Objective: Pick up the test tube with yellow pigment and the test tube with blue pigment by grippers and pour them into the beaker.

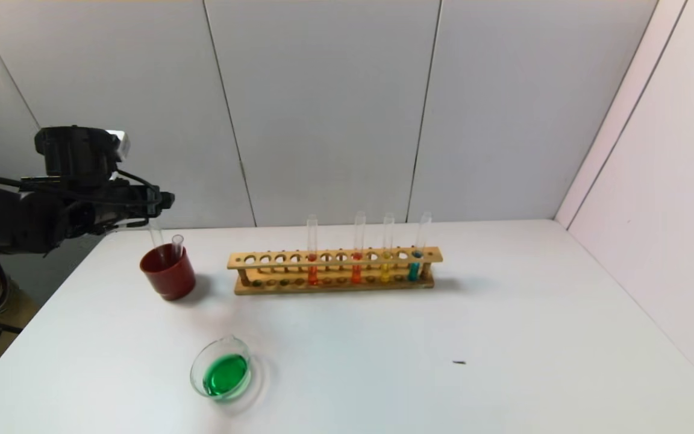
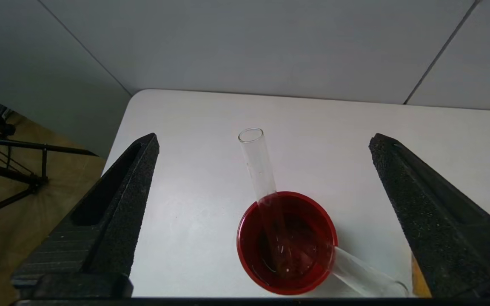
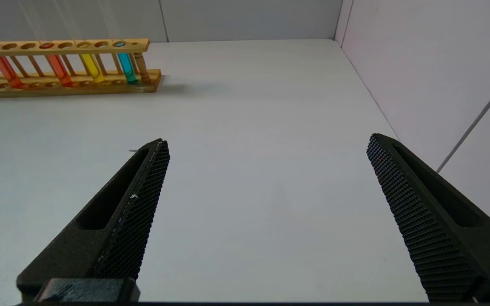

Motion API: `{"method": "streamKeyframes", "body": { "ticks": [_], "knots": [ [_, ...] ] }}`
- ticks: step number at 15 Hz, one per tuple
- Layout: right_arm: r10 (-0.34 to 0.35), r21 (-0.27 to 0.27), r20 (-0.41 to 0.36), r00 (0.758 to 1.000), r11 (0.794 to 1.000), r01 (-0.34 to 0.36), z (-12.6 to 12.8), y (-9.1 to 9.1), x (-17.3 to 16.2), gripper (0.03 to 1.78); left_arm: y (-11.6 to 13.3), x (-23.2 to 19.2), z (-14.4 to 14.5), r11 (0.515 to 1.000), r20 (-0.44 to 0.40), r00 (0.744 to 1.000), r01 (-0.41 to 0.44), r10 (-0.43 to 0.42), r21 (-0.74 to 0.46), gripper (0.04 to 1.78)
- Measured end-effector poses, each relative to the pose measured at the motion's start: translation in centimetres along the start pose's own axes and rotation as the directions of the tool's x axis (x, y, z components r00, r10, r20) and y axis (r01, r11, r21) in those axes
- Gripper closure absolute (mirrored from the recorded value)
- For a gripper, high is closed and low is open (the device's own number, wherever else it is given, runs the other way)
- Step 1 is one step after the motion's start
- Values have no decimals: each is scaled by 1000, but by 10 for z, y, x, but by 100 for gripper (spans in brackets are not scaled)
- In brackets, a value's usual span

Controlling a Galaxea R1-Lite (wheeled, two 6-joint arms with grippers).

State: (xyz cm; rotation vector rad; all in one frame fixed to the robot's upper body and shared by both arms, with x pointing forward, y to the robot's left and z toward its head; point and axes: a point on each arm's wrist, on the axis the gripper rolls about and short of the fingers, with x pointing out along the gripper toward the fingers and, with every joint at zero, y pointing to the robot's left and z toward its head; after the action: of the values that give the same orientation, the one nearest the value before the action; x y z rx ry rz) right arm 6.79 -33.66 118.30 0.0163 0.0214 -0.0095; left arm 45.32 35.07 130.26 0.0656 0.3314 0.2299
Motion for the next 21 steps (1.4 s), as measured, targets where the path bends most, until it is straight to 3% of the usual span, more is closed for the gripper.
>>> {"method": "streamKeyframes", "body": {
  "ticks": [5,10,13,17,21],
  "knots": [
    [-1,0,0,1000,1000,1,0,0,0,11,14,-83,23,1000,106,994,3,-5,19,7],
    [0,0,0,1000,1000,0,0,0,0,11,38,-193,12,1000,197,980,-8,7,3,7],
    [-1,0,0,1000,1000,1,0,0,0,11,53,-266,-14,1000,236,972,-8,9,-6,7],
    [-1,0,0,1000,1000,1,0,0,0,11,69,-350,-73,1000,259,966,-3,5,-8,7],
    [0,0,0,1000,1000,0,0,0,0,11,76,-389,-144,1000,245,969,3,-1,-4,7]
  ]
}}
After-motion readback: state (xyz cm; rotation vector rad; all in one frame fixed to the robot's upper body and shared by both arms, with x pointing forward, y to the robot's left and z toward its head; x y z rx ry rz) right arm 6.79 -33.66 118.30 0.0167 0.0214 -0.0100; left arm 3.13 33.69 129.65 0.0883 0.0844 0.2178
